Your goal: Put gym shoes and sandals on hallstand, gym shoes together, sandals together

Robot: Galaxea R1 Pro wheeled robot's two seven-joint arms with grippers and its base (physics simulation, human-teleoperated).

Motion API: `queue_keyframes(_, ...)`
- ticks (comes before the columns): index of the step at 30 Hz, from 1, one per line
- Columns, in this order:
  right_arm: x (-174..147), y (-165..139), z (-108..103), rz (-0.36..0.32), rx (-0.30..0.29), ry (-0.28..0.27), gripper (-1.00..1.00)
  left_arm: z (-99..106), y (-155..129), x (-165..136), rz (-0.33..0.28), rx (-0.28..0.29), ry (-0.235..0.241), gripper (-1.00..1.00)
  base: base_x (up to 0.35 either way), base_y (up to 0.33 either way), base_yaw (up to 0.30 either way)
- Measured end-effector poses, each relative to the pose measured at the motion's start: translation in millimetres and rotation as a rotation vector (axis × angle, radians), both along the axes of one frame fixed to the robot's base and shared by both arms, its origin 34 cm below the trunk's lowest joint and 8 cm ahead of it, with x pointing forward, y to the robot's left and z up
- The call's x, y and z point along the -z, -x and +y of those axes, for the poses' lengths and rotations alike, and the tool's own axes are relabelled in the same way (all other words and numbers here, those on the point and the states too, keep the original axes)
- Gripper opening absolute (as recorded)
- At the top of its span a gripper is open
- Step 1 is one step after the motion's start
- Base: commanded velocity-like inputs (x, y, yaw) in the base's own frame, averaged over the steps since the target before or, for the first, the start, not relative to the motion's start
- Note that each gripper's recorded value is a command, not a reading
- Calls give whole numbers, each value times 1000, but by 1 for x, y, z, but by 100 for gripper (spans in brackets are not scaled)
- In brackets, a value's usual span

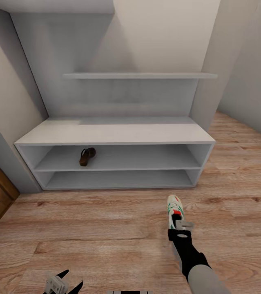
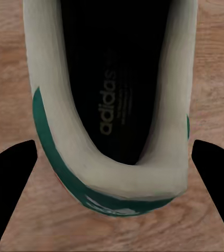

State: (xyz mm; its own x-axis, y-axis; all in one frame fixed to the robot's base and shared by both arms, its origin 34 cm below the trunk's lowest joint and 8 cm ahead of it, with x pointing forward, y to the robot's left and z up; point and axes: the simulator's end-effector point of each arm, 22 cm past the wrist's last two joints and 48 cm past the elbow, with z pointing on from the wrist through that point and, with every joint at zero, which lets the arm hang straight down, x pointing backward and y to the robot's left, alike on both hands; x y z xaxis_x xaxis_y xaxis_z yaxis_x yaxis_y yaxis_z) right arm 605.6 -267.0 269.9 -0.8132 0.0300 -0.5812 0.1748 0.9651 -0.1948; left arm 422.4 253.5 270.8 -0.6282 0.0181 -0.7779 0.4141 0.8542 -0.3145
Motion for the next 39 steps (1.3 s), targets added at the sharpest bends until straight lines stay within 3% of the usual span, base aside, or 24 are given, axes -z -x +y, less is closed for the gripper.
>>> queue_keyframes(4, -47, -60, -3, 25, 10, 13, -100, -1, 4, 3, 11, -1, 2, 100, 0, 0, 0)
queue_keyframes(8, -68, -83, -4, 19, 16, 10, -100, 0, 5, 4, 15, -4, 1, 100, 0, 0, 0)
queue_keyframes(13, -102, -114, -11, -41, 28, 20, -100, 2, 4, 4, 14, -6, -1, 100, 0, 0, 0)
queue_keyframes(39, -121, -129, -18, -87, 42, 25, -100, 2, 7, 6, 22, -6, -1, 100, 0, 0, 0)
